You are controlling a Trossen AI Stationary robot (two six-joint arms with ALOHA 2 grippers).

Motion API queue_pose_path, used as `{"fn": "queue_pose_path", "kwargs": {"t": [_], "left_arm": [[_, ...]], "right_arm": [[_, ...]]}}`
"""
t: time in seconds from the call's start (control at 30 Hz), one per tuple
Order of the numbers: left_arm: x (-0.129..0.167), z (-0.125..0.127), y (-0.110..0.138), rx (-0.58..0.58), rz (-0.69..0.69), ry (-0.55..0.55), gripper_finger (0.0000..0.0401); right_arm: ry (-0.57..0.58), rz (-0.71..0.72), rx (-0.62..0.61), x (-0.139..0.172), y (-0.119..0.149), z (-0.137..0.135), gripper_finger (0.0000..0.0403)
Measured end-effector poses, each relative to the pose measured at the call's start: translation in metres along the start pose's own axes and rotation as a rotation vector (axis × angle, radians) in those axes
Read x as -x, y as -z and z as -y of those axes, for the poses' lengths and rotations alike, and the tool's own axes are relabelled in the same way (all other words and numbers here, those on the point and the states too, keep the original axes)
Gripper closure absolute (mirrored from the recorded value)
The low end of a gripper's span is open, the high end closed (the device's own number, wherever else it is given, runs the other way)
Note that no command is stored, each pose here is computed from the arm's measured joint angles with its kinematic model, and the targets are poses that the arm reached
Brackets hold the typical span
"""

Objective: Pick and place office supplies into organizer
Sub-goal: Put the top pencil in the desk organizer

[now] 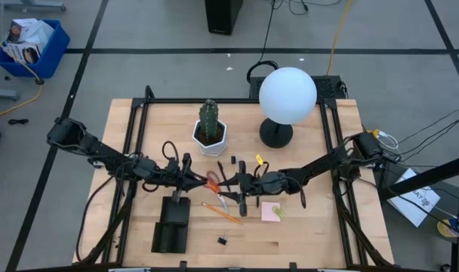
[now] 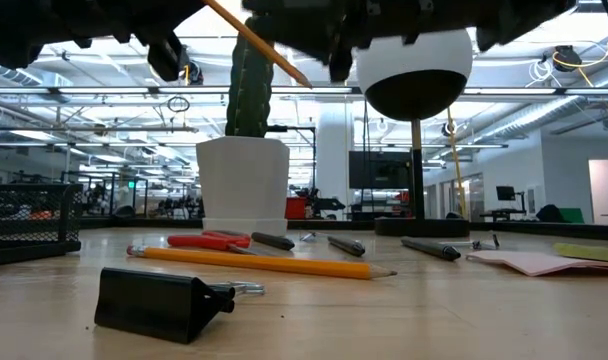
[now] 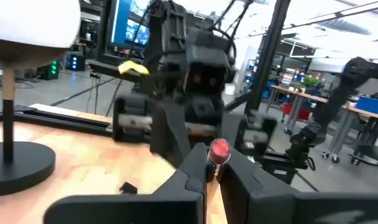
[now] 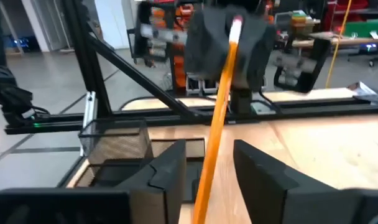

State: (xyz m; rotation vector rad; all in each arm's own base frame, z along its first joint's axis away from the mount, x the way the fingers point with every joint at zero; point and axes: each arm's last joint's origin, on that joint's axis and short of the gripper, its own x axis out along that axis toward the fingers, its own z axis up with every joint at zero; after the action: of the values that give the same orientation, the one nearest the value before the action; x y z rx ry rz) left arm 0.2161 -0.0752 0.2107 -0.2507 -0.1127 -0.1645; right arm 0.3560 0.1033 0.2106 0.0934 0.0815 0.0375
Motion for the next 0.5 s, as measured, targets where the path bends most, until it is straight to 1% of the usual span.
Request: {"fn": "queue_pose_path", "kwargs": {"t": [0.13, 0.27, 0.43, 0.5], "left_arm": [[0.002, 0.006, 0.002, 0.021, -0.024, 0.026, 0.0366], [0.006, 0.013, 0.001, 0.038, -0.044, 0.054, 0.0380], [0.014, 0.023, -0.005, 0.052, -0.049, 0.093, 0.0381], [0.018, 0.026, -0.009, 0.069, -0.053, 0.094, 0.0379]], "right_arm": [[-0.013, 0.008, 0.004, 0.016, -0.015, -0.002, 0.0257], [-0.029, 0.021, 0.001, 0.036, -0.028, -0.003, 0.0255], [-0.043, 0.009, -0.011, 0.061, -0.024, 0.000, 0.0259], [-0.044, 0.002, -0.042, 0.068, -0.019, 0.002, 0.0258]]}}
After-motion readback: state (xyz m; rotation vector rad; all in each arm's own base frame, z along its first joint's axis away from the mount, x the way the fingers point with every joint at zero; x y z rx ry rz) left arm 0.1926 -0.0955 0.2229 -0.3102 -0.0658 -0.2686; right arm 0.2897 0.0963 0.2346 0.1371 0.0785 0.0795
